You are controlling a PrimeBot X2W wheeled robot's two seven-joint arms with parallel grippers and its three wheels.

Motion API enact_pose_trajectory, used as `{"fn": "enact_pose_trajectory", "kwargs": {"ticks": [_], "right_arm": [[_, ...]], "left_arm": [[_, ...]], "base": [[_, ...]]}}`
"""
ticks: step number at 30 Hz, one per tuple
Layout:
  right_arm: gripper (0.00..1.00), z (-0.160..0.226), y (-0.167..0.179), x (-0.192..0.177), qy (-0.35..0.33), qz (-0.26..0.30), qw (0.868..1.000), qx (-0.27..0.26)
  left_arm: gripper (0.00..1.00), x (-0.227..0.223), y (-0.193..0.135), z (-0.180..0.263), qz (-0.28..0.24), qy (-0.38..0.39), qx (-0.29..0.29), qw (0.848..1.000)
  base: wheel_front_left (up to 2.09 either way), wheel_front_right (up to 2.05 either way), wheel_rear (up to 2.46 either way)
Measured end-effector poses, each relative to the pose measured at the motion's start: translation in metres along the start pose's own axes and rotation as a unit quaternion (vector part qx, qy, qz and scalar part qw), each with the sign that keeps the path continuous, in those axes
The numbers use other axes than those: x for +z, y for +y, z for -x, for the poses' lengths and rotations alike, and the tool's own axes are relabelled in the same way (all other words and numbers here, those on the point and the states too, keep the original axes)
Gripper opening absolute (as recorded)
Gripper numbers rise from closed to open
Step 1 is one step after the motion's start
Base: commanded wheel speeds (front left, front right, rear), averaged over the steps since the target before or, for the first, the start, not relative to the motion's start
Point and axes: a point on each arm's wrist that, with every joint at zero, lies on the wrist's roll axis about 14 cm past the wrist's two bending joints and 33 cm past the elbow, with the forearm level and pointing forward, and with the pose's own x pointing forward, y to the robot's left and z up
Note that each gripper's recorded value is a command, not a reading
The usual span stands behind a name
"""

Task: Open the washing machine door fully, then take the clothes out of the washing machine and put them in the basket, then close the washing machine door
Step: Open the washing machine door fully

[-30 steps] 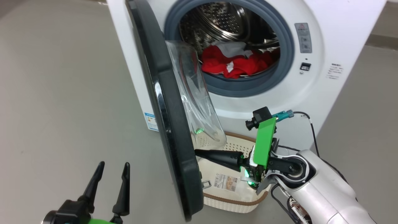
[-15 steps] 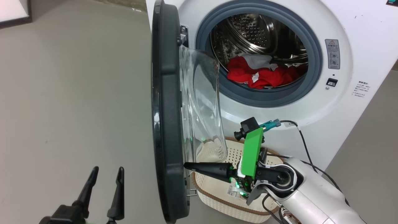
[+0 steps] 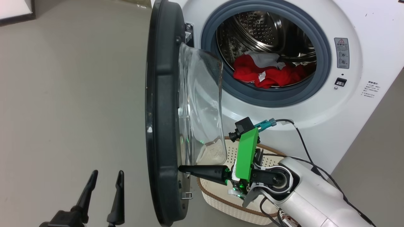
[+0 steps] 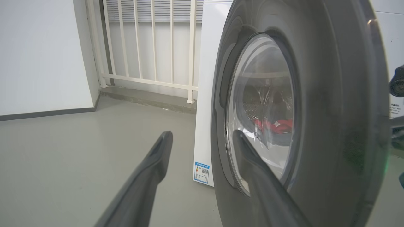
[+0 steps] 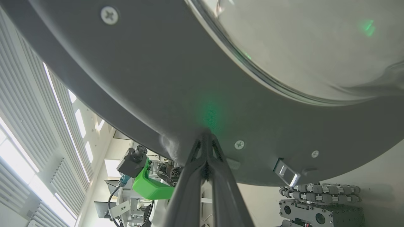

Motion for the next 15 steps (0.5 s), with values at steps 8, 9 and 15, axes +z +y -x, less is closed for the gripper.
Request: {"fn": "enact_pose_trajectory", "kwargs": {"ticks": [8, 9, 15], "right_arm": [[1.0, 0.003, -0.004, 0.012, -0.043, 0.048, 0.998, -0.028], [1.0, 0.003, -0.004, 0.012, -0.043, 0.048, 0.998, -0.028], [1.0, 0.022, -0.016, 0.03, -0.105, 0.186, 0.973, -0.092]], "left_arm": [[1.0, 0.001, -0.003, -0.001, 0.003, -0.002, -0.006, 1.0], [1.0, 0.001, -0.003, -0.001, 0.003, -0.002, -0.006, 1.0], [1.0, 0.001, -0.004, -0.002, 0.005, -0.004, -0.008, 1.0]], "base": [[0.0, 0.0, 0.0], [0.0, 0.0, 0.0], [0.0, 0.0, 0.0]]}}
